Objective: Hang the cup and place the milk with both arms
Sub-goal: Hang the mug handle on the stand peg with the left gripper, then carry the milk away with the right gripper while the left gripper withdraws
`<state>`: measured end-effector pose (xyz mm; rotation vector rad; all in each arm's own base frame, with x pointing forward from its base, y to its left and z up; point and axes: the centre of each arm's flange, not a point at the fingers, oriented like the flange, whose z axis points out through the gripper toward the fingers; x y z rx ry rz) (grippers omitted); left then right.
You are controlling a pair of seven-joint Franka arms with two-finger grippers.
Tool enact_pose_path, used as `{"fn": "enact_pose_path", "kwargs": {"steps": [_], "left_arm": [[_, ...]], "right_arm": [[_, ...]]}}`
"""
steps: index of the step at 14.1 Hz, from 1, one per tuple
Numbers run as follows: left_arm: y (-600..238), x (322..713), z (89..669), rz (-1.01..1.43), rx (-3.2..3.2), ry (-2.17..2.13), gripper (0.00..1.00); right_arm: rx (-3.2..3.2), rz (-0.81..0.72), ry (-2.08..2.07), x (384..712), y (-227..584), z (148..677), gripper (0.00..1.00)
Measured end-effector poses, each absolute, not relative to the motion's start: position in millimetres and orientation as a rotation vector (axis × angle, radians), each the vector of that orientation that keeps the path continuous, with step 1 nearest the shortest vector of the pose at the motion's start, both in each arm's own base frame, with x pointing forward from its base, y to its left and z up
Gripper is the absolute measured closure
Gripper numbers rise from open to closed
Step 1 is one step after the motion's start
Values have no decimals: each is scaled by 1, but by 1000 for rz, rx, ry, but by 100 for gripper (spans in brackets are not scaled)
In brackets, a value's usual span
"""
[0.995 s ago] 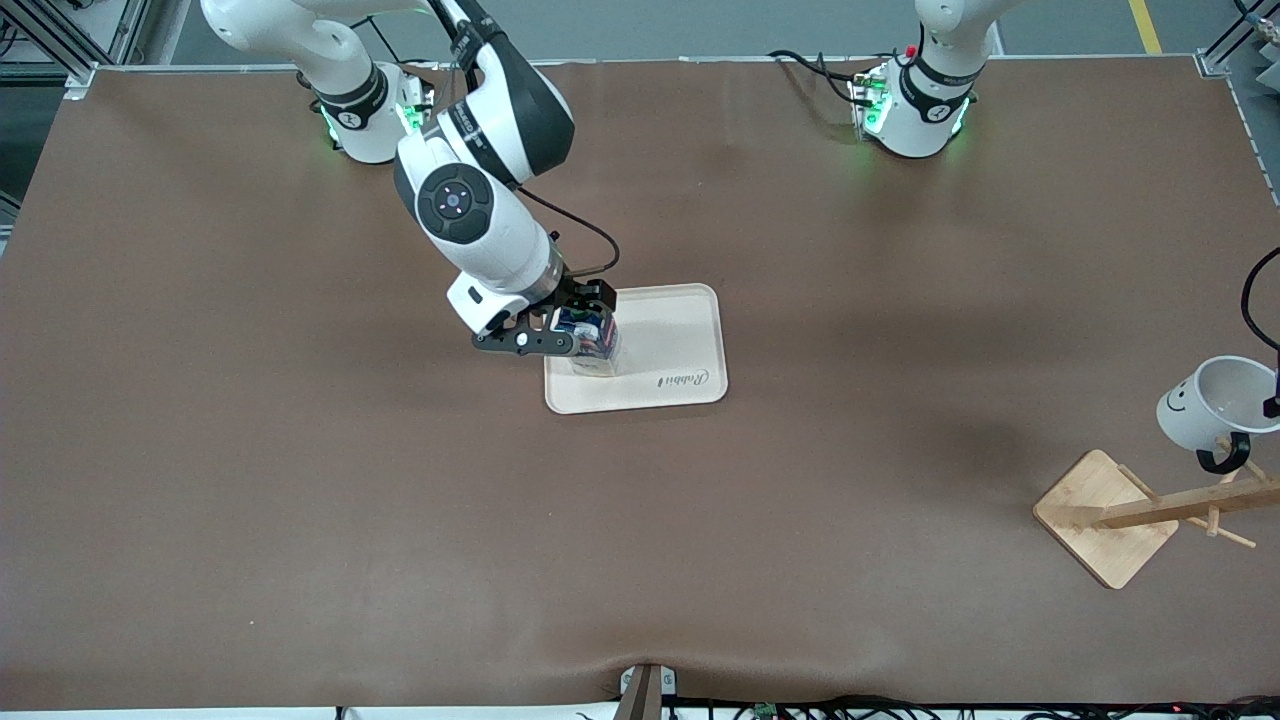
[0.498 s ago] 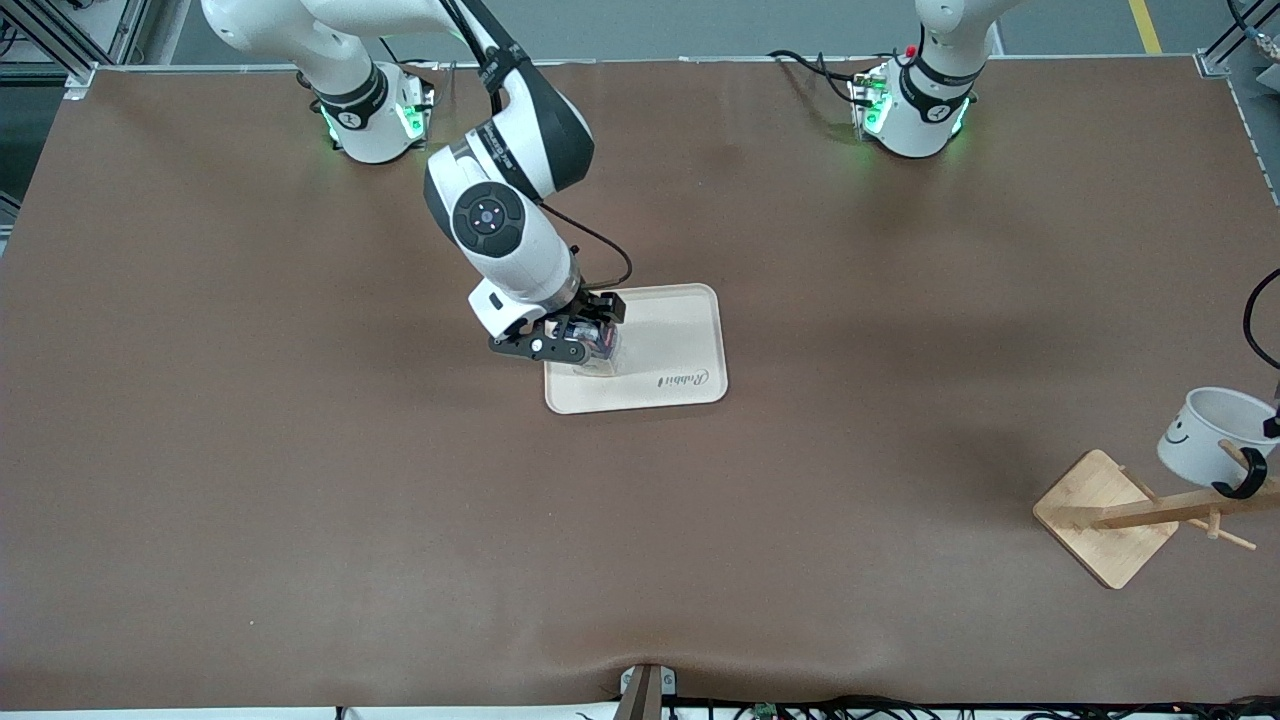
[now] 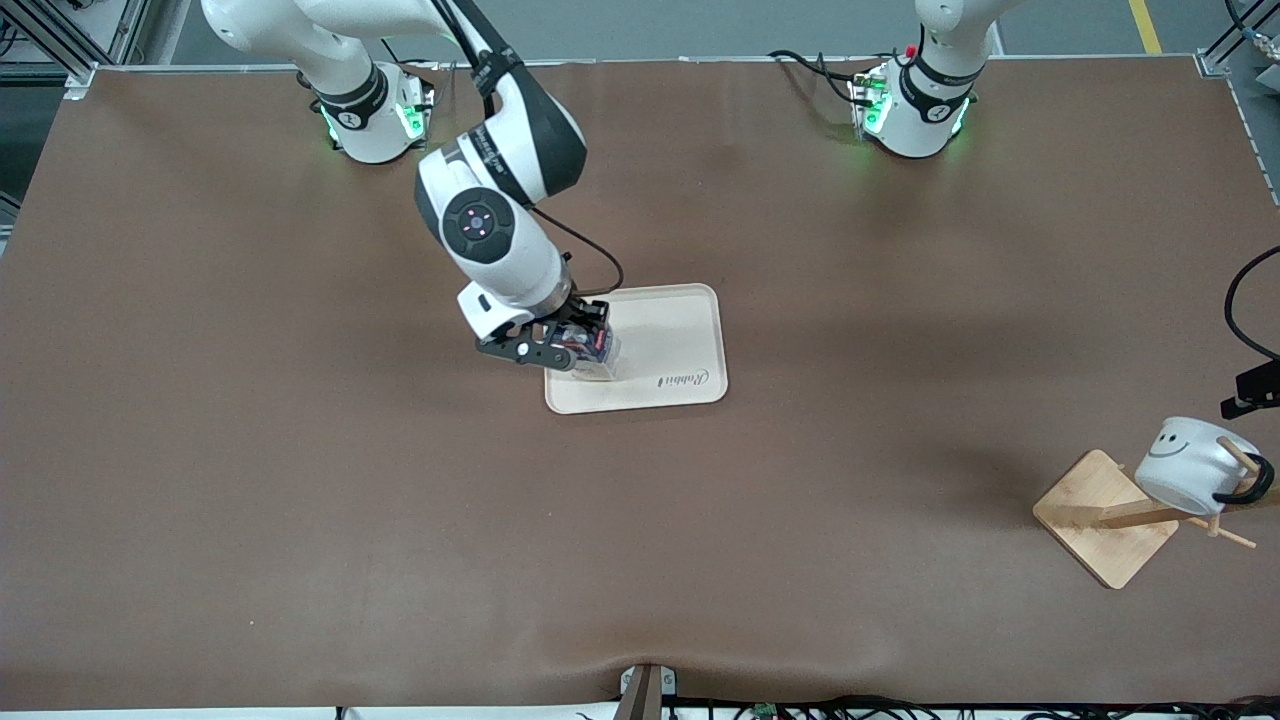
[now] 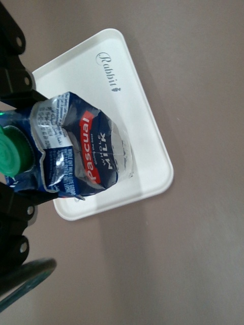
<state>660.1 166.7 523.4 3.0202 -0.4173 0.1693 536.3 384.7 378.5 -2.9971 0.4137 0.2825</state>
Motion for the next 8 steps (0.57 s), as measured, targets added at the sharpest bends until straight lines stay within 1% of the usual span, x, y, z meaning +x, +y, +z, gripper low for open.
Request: {"fn": "enact_pose_path", "kwargs": {"steps": [2,4,6,8], "left_arm": [[152,649,540,100,3022,-371,0],[135,637,558,41,3028,-282,0],[113,627,577,8,3036,-164,0],[88,621,593,5,3041,-74,0]], "right_arm": [[-2987,335,477,561,352,412,36],[-2983,387,480,578,314,431,41],[-2989,457,410,592,269,428,41],[-2996,477,336,611,210,420,41]]}}
